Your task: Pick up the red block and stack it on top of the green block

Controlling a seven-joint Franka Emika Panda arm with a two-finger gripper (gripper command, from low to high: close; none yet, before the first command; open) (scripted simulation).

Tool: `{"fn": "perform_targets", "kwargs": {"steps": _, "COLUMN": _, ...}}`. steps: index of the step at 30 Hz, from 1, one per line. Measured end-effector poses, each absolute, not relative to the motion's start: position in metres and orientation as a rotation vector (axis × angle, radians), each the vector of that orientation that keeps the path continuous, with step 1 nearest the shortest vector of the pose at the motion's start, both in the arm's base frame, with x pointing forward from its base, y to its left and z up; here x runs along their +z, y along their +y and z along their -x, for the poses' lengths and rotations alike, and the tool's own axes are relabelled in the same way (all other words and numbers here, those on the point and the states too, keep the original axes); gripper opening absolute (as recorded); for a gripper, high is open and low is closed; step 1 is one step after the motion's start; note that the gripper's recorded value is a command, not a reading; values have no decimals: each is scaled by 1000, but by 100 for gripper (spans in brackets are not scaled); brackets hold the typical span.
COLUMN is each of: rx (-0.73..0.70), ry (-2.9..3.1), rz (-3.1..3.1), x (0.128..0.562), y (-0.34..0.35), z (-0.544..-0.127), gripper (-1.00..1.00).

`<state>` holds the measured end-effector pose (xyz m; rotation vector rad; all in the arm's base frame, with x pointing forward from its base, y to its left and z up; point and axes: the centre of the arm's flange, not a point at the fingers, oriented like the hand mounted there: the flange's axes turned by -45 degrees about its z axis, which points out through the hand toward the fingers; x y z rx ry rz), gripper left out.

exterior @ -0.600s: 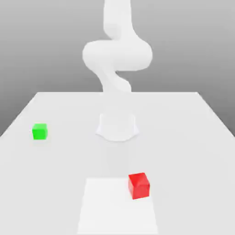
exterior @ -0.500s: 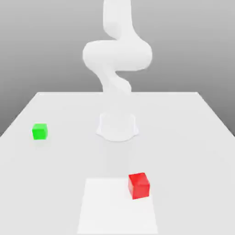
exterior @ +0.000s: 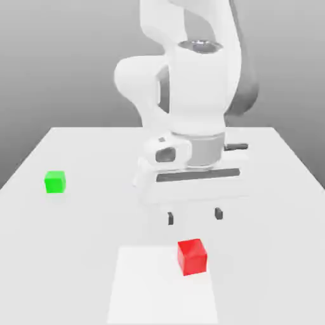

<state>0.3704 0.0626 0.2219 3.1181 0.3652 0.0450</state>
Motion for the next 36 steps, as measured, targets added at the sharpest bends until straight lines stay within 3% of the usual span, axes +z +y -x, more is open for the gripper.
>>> {"fn": "perform_targets", "kwargs": {"steps": 7, "rx": 1, "ry": 374, "rz": -3120, "x": 150, "y": 63, "z": -362, "gripper": 0}}
{"fn": "perform_targets", "kwargs": {"steps": 8, "rx": 0, "ry": 374, "rz": -3120, "x": 145, "y": 62, "z": -361, "gripper": -100}}
{"fn": "perform_targets", "kwargs": {"steps": 15, "rx": 0, "ry": 374, "rz": -3119, "x": 146, "y": 63, "z": -361, "gripper": -100}}
{"fn": "perform_targets", "kwargs": {"steps": 22, "rx": 0, "ry": 364, "rz": -3119, "x": 204, "y": 62, "z": -361, "gripper": -100}}
{"fn": "perform_targets", "kwargs": {"steps": 29, "rx": 9, "ry": -502, "rz": -3077, "x": 222, "y": -63, "z": -355, "gripper": -100}}
{"fn": "perform_targets", "kwargs": {"steps": 36, "rx": 16, "ry": -1375, "rz": -2785, "x": 233, "y": -179, "z": -305, "gripper": -100}}
